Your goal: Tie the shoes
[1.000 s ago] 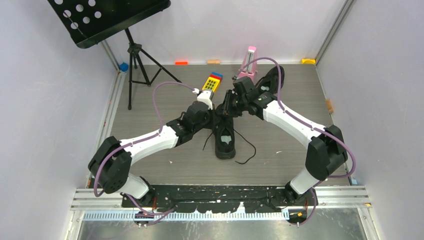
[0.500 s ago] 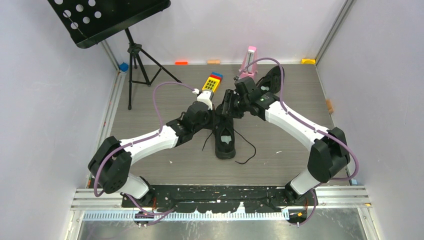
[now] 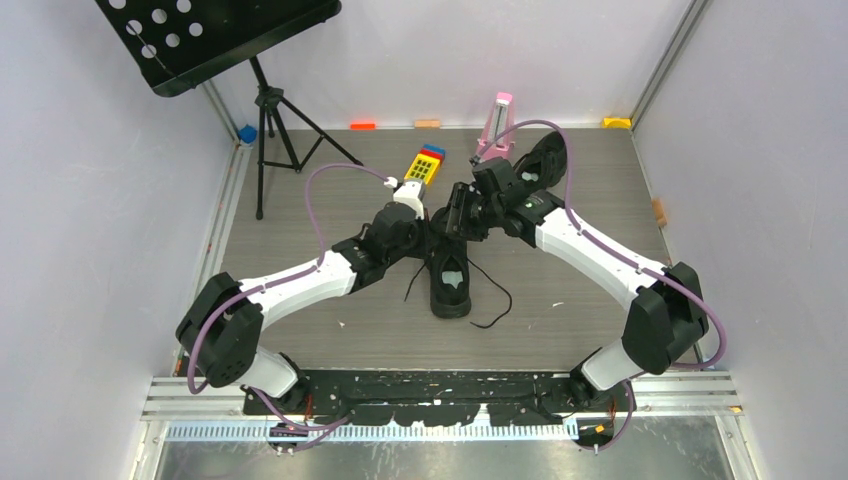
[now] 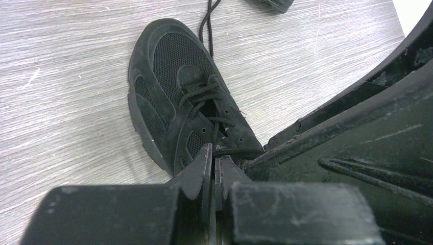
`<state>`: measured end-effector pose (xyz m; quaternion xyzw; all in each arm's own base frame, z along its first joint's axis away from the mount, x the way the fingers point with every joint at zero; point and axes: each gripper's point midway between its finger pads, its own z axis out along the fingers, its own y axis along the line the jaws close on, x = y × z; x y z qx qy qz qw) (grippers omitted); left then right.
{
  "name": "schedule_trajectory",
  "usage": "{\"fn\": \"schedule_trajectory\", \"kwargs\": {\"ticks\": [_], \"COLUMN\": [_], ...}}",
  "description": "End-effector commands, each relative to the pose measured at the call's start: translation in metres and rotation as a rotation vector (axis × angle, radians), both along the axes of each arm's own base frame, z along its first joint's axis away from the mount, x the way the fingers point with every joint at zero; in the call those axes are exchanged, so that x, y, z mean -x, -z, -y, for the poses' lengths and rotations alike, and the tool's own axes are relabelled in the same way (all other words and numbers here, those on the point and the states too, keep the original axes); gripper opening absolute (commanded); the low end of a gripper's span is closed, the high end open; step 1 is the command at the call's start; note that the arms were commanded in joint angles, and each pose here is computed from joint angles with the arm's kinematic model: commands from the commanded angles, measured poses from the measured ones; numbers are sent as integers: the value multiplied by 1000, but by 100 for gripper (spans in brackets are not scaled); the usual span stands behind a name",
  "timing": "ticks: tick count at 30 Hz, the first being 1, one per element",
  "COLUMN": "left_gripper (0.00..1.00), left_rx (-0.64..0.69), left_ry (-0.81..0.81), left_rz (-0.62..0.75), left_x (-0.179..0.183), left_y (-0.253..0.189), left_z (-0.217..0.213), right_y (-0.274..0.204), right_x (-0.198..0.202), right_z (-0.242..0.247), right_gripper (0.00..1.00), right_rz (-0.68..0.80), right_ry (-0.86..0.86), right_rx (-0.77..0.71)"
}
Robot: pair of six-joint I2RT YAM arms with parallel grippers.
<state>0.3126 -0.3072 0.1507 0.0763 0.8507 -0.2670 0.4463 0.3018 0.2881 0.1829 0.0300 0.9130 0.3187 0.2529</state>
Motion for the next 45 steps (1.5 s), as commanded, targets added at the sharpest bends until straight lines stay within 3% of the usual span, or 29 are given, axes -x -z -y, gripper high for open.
{"fn": "schedule_trajectory", "kwargs": {"ticks": [1,11,14,18,25,32,41,45], "left_gripper": [0,0,1,17,43,55,55,48], "left_rx": [56,59,53,45,-4,16,64,89], "left_ry": [-7,2,5,-3,-15,27,64,38], "left_rz": [77,82,76,77,62,87,105,109], "left_x": [-8,-6,-4,2,12,8,-2,-6], "left_y": [-36,-38,-35,-30,-24,-25,-23,-21], "left_z": [2,3,0,-8,-24,-13,9,12], "right_y": [-11,-14,-15,-17,-16,-16,-16,-16], "right_x": [-6,-14,-15,-16,-19,-19,-17,-17], "right_z": [-11,-17,-18,-16,-17,-19,-20,-20], "right_gripper": [43,21,10,2,1,1,1,1], "right_rz": [29,43,48,59,65,61,52,52], "right_ry": [-12,-17,-20,-21,-31,-36,-40,-39], "right_rx": [-44,-45,-47,-36,-27,-31,-36,-39]}}
